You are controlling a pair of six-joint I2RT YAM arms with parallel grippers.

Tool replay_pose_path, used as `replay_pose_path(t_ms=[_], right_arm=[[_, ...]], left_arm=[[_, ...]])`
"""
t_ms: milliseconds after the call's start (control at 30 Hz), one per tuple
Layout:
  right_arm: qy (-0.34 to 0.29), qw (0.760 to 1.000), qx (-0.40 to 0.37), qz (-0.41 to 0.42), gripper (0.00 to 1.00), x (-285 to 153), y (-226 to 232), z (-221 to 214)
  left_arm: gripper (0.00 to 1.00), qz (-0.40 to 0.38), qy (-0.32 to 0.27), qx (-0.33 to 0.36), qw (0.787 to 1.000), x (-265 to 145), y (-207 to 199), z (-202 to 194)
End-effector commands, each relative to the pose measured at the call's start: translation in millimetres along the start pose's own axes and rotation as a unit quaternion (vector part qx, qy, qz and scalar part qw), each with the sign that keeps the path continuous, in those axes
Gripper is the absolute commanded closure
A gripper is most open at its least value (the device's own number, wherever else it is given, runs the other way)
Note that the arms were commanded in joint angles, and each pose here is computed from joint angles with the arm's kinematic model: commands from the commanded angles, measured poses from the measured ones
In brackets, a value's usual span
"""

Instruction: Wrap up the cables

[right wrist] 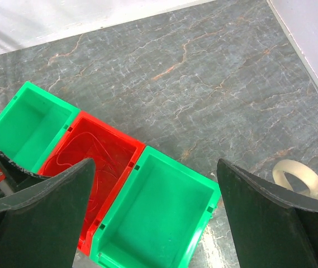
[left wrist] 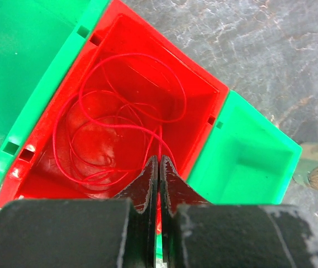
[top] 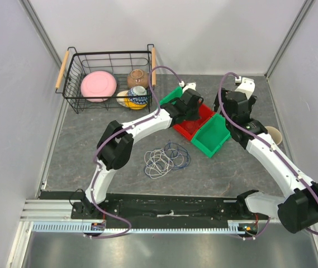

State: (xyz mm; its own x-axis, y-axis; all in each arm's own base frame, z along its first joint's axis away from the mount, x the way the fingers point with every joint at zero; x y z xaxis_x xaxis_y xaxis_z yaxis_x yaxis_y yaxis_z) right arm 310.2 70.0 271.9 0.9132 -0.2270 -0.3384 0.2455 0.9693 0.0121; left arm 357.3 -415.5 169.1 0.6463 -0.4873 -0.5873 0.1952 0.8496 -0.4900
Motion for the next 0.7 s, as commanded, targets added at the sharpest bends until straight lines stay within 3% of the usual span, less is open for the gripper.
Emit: replay_pose_path(t_ms=[0,333,433,533,567,667], right_arm=[[-0.022,1.0,0.017,-0.001,0.02,-2.6,-1.0,8.3],[-0.024,1.0,0.021,-0.001,0.02,-3.9,-1.9,9.2],[-0.025,0.999,0.024,0.003,0.02,-5.6,-1.5,10.2],[-0.029,0.999,0.029,0.007,0.02,-7.8,-1.5,12.4],[-0.03,0.999,0.03,0.009,0.02,-8.5,-1.4,13.3],[-0.032,0.999,0.029,0.01,0.02,-9.1,-1.9,14.2]], left_arm=[[0.97,0.042,-0.012,-0.024,0.999,7.5,2.7,8.1],[0.96,0.098,0.016,-0.023,0.995,22.5,21.6,-9.1],[0.9,0.101,0.022,-0.017,0.995,18.6,22.4,-9.2],[0.73,0.073,0.019,-0.002,0.997,2.6,9.5,2.3],[0.6,0.063,0.014,0.002,0.998,-2.7,5.1,6.7],[0.37,0.035,-0.014,0.02,0.999,-25.1,-11.7,22.2]])
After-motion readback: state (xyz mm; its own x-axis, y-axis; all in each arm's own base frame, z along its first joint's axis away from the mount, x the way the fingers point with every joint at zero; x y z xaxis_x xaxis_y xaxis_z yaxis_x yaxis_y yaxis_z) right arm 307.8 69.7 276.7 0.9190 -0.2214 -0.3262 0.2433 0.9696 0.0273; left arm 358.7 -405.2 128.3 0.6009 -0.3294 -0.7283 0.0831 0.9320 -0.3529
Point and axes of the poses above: each gripper's point midway between its finger pads, its own x axis out along the fingers, its own y axis along the line the jaws close on, z = x × y, the point moved 7 cm from there along -x, back along the fingers, and after that the axes turned 6 degrees about -x, right-handed, at the moved point
